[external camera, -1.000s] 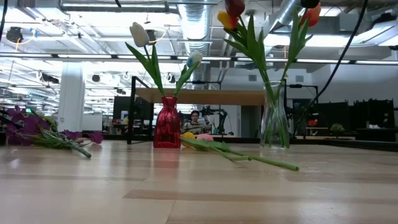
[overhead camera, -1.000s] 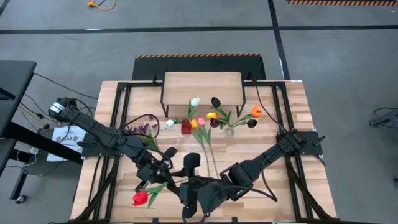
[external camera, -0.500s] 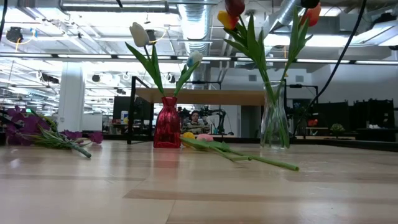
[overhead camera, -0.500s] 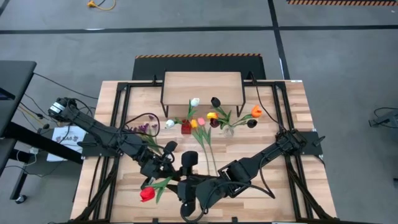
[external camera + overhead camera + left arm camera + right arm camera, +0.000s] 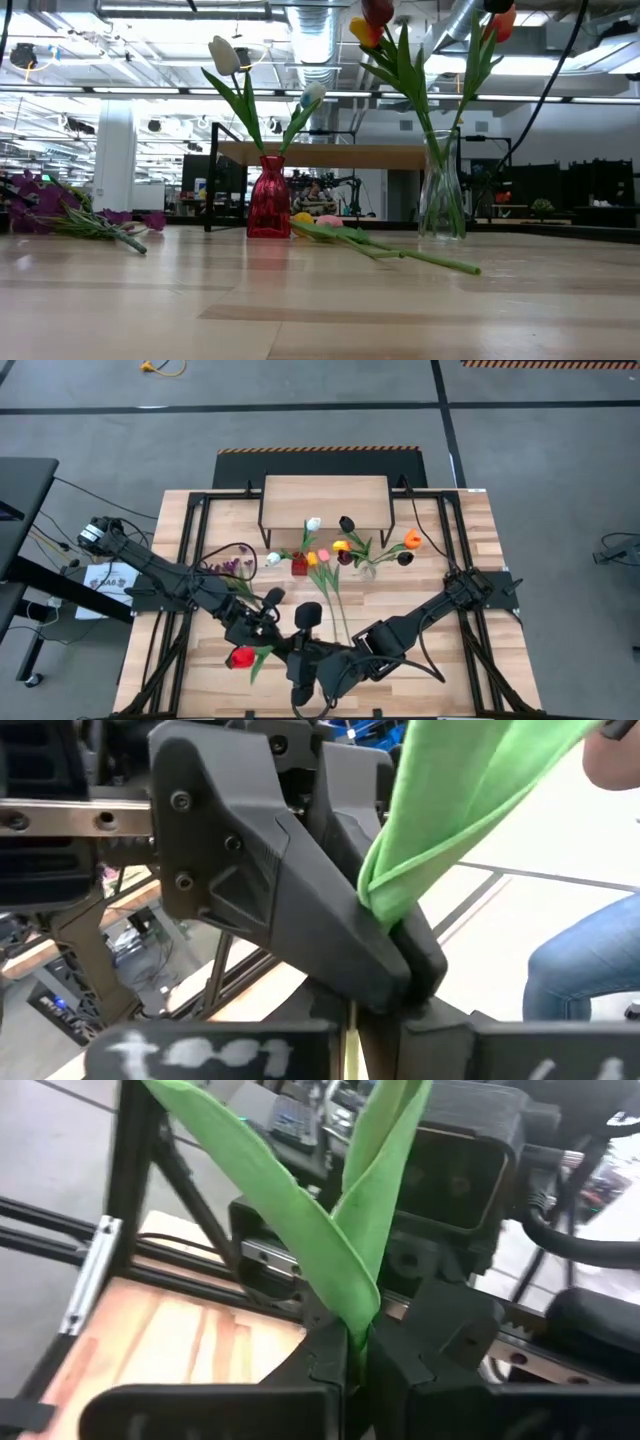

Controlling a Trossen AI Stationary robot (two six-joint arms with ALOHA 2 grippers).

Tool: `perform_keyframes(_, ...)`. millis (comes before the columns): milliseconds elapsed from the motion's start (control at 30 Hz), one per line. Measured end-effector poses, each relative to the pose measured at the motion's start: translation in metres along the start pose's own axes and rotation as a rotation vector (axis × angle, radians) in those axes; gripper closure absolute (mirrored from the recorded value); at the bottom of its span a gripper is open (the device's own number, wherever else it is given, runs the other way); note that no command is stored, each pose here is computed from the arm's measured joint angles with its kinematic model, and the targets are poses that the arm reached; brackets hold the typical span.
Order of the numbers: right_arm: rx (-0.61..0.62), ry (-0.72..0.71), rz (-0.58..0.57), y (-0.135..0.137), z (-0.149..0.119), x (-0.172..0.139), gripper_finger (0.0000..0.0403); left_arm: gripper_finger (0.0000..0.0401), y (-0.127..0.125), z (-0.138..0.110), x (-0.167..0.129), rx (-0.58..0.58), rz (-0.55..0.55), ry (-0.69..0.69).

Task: Pick and place flowers into a vace then onto a shelf
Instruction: Put the red flower into the transparent vase

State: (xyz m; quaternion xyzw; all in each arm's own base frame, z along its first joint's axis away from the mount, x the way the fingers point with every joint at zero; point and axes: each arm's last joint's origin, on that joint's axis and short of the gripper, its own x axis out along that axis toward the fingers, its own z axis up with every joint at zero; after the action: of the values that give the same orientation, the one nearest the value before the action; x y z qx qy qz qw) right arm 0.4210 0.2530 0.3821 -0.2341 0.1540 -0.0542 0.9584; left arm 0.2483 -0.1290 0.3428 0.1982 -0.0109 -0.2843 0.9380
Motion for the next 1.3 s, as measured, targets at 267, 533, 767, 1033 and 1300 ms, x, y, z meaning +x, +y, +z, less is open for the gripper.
perform_keyframes(267, 0.014, 0.007, -0.028, 0.000, 0.000, -0.001, 0.0394, 0.0349, -0.001, -0.002, 0.000, -0.031, 0.009, 0.032)
perform_keyframes(533, 0.009, 0.017, -0.079, 0.003, 0.001, -0.005, 0.0397, 0.0222, 0.001, -0.010, -0.005, -0.105, 0.166, 0.184)
perform_keyframes(767, 0.034, 0.019, -0.074, -0.001, 0.009, -0.032, 0.0398, 0.0182, 0.005, 0.008, -0.041, -0.164, 0.205, 0.161)
perform_keyframes(1033, 0.170, 0.048, -0.070, -0.048, 0.022, -0.084, 0.0396, 0.0190, 0.008, 0.032, -0.097, -0.243, 0.227, 0.062)
perform_keyframes(1300, 0.196, -0.016, -0.158, -0.112, 0.037, -0.155, 0.0394, 0.0193, 0.009, 0.043, -0.132, -0.264, 0.244, -0.019)
